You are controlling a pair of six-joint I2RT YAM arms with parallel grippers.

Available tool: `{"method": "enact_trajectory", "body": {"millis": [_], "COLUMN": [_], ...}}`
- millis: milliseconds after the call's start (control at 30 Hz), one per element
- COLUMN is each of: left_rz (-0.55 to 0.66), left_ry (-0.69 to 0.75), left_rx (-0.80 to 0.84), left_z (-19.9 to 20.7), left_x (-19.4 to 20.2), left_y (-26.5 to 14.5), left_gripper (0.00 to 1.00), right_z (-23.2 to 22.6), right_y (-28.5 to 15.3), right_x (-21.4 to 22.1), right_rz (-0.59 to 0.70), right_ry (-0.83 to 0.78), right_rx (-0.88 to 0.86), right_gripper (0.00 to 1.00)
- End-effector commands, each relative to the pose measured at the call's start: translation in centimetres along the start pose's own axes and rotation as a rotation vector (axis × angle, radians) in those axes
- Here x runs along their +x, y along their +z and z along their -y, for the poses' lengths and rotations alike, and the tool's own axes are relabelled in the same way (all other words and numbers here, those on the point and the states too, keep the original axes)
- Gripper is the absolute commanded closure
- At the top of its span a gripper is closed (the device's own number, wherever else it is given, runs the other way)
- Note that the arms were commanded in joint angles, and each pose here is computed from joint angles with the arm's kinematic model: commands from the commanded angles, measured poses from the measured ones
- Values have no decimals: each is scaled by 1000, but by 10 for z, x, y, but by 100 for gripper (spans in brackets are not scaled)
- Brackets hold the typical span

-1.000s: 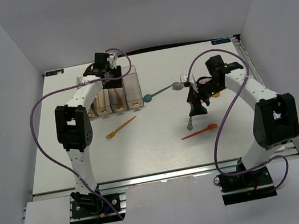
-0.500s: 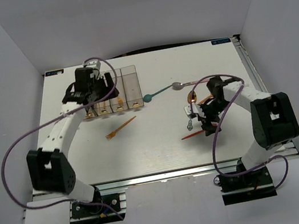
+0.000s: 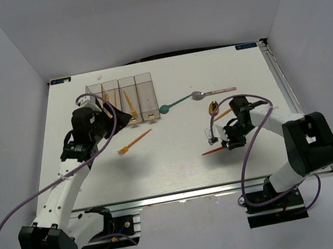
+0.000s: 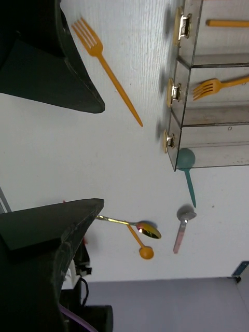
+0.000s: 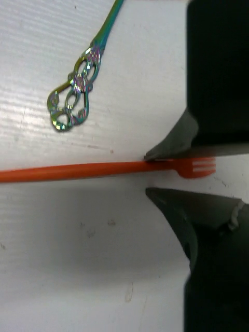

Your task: Sort the eating utensils into containers

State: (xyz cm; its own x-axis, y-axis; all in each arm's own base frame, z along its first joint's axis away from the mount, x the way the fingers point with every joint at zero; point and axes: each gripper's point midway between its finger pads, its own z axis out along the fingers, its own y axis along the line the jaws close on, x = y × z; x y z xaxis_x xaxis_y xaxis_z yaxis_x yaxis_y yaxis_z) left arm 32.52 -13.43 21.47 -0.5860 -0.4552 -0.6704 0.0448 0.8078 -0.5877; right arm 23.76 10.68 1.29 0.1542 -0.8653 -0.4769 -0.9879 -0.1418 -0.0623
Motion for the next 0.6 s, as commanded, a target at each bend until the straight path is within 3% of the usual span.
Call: {"method": "enact_trajectory", "body": {"millis": [0,267,433,533,567], "left_rz": [80,79,5,-7,-8], "left_ry": [-123,-221,-313,-358,-361], "left_rx": [88,160,247,300,309], "left_z": [16,25,34,41,43], "left_x": [-9,-5,14,16,16], "left_y": [-7,0,7,9,9], "left_gripper": [23,24,28,29,29], "right_z": [-8,-40,-25,-10,-11], "right_y": [7,1,-22,-41,-47], "right_x": [19,-3,-70,-129,-149], "right_rz": [-75,16,195,321,382], "right_ry": [-104,-248,-235,-158,-63], "right_rx": [5,-40,-50,-44,-65], "right_gripper": [69,94,100,100,100]}}
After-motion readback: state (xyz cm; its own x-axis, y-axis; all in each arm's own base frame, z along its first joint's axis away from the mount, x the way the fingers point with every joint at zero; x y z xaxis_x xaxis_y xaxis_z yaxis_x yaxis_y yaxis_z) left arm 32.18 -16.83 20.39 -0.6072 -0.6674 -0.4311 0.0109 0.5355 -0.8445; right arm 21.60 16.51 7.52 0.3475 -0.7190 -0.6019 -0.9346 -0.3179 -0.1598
